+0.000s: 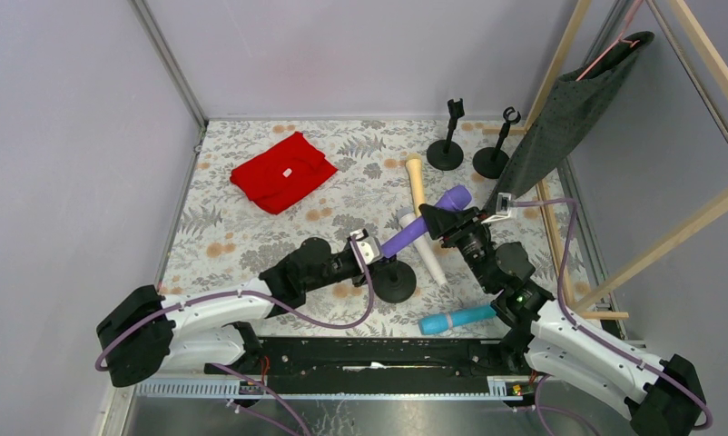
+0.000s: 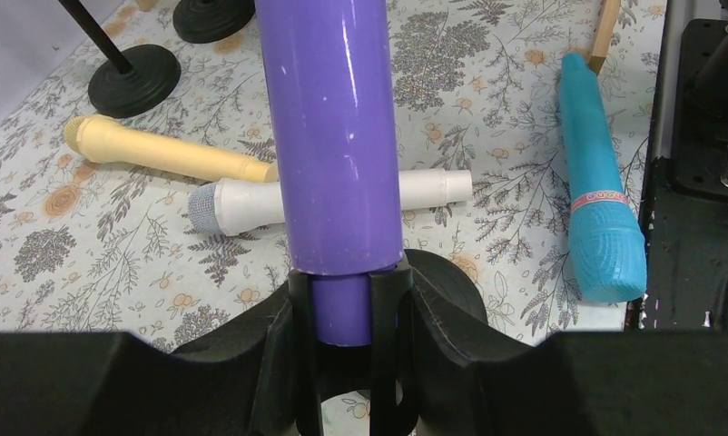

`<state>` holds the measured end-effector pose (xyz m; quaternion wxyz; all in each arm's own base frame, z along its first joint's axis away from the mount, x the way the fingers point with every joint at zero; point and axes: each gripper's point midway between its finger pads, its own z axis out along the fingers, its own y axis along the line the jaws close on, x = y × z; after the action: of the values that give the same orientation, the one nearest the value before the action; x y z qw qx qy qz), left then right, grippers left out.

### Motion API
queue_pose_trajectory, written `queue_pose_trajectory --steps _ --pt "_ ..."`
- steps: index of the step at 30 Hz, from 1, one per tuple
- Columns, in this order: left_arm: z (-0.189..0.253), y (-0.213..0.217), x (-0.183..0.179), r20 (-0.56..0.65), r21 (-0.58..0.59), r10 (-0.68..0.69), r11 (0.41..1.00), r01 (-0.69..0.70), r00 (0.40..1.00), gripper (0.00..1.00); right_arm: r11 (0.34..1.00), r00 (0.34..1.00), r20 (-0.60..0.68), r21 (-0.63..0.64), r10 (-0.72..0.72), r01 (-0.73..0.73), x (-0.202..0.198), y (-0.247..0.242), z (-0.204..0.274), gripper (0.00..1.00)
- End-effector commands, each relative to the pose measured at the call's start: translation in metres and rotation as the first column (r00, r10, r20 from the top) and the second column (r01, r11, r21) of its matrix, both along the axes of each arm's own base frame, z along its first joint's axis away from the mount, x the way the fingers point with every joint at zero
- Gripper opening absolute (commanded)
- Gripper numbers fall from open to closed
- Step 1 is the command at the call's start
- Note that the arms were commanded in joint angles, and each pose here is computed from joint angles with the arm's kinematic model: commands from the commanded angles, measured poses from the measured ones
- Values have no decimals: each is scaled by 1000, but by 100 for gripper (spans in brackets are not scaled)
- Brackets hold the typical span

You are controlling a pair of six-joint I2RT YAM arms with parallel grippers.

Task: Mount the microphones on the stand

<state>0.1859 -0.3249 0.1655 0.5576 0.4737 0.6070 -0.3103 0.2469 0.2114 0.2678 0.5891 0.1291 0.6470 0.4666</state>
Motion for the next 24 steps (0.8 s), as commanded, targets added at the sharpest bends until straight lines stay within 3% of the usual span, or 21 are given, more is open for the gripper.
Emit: queue_pose_trajectory --steps 1,13,24 --pt "9 -9 -6 30 -53 -50 997 51 998 37 985 997 -67 -169 32 -43 -3 12 -43 0" --pt "6 -16 -4 34 -39 -66 997 67 997 37 960 995 -71 -269 66 -82 -12 27 -54 0" --pt "6 -16 -1 28 -47 -51 998 52 998 37 920 996 -77 -387 36 -63 -37 37 -93 0"
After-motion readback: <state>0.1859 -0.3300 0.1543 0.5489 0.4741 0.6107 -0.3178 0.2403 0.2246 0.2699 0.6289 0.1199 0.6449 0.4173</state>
